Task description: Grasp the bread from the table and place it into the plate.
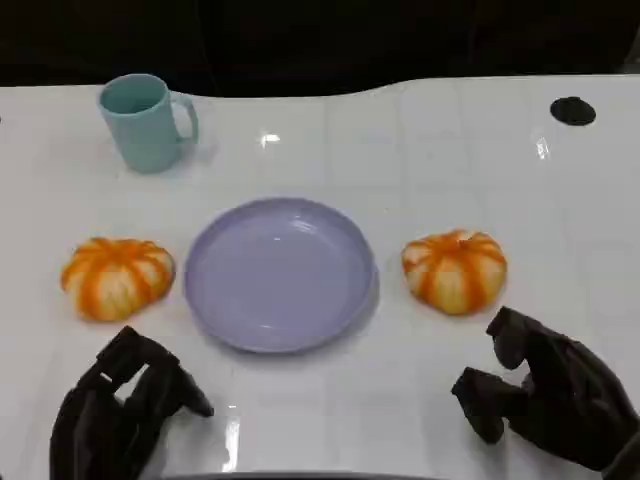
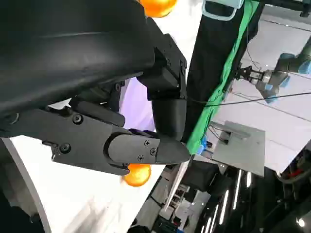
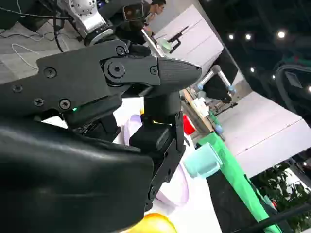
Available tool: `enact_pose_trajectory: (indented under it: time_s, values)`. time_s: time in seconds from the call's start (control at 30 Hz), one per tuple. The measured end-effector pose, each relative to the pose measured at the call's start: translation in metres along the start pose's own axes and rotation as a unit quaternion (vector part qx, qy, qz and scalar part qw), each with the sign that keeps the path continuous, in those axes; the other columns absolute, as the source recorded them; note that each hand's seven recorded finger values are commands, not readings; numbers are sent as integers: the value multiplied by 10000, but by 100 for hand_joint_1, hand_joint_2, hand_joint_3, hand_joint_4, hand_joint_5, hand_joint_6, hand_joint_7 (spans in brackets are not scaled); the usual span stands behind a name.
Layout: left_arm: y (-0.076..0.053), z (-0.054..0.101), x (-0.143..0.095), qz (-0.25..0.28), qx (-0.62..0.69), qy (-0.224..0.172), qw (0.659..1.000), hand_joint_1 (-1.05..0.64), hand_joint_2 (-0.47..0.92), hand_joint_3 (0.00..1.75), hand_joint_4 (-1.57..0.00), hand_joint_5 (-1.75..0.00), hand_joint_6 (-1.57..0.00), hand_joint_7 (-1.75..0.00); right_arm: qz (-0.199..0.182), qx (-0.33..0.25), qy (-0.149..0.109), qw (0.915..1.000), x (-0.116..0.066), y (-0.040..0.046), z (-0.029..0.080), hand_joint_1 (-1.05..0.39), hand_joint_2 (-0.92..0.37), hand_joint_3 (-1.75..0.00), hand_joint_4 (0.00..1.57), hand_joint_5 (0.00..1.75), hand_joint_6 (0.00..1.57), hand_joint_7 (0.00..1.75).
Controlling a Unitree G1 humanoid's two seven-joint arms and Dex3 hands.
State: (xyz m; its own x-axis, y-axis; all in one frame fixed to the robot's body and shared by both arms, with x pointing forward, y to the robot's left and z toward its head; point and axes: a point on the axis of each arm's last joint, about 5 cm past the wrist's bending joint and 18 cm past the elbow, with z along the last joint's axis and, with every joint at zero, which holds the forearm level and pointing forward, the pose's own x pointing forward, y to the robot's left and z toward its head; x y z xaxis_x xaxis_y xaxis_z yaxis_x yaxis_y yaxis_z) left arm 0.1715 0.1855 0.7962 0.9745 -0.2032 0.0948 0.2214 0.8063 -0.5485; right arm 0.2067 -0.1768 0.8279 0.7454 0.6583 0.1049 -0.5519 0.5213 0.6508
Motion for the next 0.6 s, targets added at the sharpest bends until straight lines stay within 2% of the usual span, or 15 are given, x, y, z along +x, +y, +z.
enact_pose_trajectory:
  time_s: [0.6]
  values:
    - [0, 0, 0, 0, -1, 2, 10000, -59, 92, 24, -65, -175, -51, -154, -5, -32, 22, 10000, -6, -4, 8, -55, -92, -34, 91, 175, 70, 174]
